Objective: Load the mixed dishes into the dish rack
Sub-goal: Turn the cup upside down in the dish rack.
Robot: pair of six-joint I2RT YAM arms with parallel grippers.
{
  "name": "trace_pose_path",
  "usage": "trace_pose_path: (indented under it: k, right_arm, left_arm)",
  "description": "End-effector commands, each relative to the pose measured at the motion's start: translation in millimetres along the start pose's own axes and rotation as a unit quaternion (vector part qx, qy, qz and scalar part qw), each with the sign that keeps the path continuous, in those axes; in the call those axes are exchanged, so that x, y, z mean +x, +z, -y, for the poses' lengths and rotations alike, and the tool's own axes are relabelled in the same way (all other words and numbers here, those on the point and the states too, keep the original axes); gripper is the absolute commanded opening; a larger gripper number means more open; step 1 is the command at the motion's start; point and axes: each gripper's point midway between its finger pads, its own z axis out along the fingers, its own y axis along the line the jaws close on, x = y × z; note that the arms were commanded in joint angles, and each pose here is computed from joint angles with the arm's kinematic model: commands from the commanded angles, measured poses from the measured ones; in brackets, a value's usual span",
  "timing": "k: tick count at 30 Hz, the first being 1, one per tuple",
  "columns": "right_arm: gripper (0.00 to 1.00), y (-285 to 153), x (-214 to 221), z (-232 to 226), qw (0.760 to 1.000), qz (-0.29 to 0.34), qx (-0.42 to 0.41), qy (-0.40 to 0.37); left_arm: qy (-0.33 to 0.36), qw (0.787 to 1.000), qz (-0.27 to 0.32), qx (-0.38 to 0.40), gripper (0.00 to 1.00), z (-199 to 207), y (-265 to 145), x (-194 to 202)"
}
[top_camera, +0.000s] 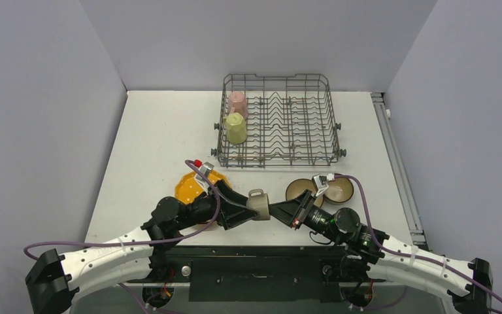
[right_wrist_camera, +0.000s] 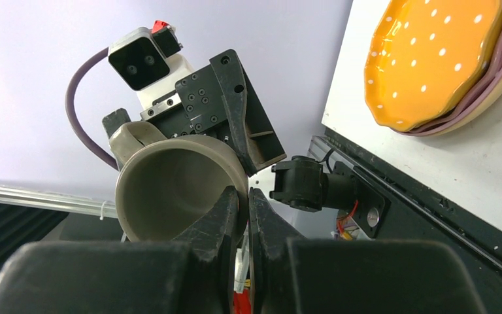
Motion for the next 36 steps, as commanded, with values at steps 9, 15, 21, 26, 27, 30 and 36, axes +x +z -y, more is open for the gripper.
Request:
trace_pose_path:
  k: [9, 15, 21, 26, 27, 30, 36]
  right_arm:
    - [0.0, 0.5, -9.5, -13.0, 0.998, 0.031, -0.037, 0.026]
    - [0.0, -0.6, -9.7, -8.6, 0.998, 0.033, -0.033, 0.029]
    - [0.0, -2.9, -11.6, -3.3, 0.999, 0.038, -0.02, 0.021]
    - [0.15, -7.7, -12.7, 0.7, 0.999, 0.04, -0.007, 0.014]
    - [0.18, -9.6, -14.4, -0.9, 0.999, 0.043, -0.009, 0.013]
    - [0.28, -14.0, -16.6, 3.4, 0.999, 0.047, 0.004, 0.007]
    - [0.39, -25.1, -26.7, 6.4, 0.997, 0.068, 0.019, -0.005]
  left_arm:
    - [0.017, 0.998, 0.025, 0.063, 0.66, 33.1, 5.8, -17.2]
    - [0.018, 0.997, 0.023, 0.068, 0.45, 35.3, 6.5, -16.7]
    - [0.018, 0.997, 0.021, 0.065, 0.01, 35.1, 8.0, -17.2]
    - [0.023, 0.998, 0.022, 0.061, 0.0, 35.2, 9.1, -18.9]
    - [0.024, 0.998, 0.025, 0.06, 0.0, 36.1, 9.5, -20.3]
    - [0.032, 0.998, 0.026, 0.052, 0.0, 34.2, 9.9, -21.9]
    - [0.048, 0.998, 0.028, 0.033, 0.0, 30.0, 11.2, -27.4]
